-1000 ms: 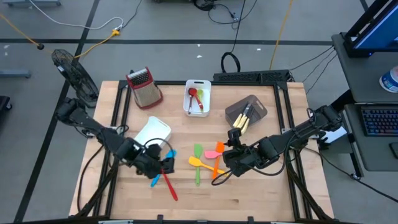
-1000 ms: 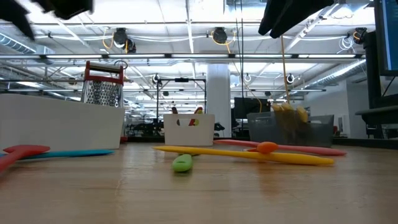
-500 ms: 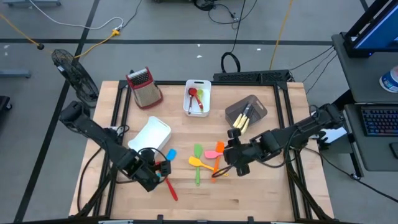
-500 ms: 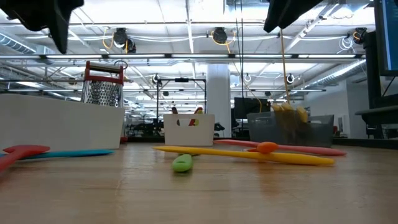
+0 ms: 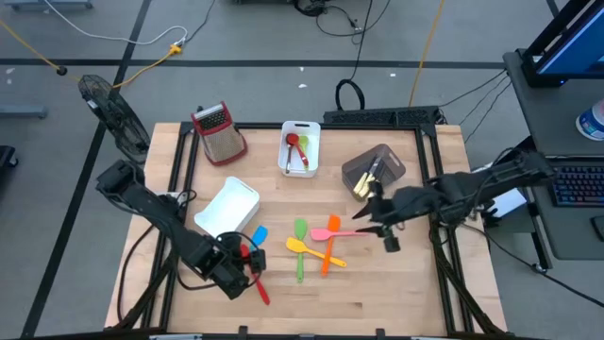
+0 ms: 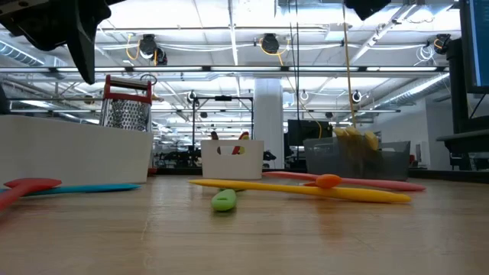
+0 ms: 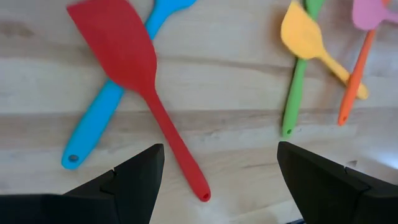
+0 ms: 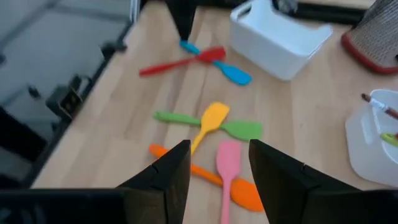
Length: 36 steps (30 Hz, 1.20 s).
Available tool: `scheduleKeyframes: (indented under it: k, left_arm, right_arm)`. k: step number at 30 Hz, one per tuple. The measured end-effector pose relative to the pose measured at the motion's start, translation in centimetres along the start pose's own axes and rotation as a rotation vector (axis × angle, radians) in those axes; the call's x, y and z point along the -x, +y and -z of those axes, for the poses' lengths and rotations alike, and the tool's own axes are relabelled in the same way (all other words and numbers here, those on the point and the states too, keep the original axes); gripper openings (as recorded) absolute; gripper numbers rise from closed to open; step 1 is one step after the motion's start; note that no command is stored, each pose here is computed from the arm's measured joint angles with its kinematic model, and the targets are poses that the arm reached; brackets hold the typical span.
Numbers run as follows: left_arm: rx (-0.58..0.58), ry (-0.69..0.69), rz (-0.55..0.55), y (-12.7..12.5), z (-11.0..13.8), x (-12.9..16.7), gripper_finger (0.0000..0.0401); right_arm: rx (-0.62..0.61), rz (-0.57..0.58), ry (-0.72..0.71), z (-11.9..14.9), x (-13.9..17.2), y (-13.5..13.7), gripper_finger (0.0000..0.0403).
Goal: Pick & Place Kitchen Items
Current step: Put the red spatula into the bottom white bin
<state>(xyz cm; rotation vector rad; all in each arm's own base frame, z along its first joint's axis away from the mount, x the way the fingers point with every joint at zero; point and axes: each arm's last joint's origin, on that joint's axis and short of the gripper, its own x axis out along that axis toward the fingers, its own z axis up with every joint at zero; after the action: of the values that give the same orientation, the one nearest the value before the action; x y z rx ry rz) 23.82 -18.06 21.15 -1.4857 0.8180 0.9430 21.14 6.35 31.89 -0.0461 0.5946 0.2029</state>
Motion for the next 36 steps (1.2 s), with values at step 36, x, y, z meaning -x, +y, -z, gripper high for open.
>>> scheduleKeyframes:
  k: [36]
  left_arm:
    - [0.193,0.183,-0.268,0.4,2.2,-8.9,0.0319]
  right_arm:
    - [-0.037,-0.016,-0.303,6.0,4.1,-0.7,0.0155]
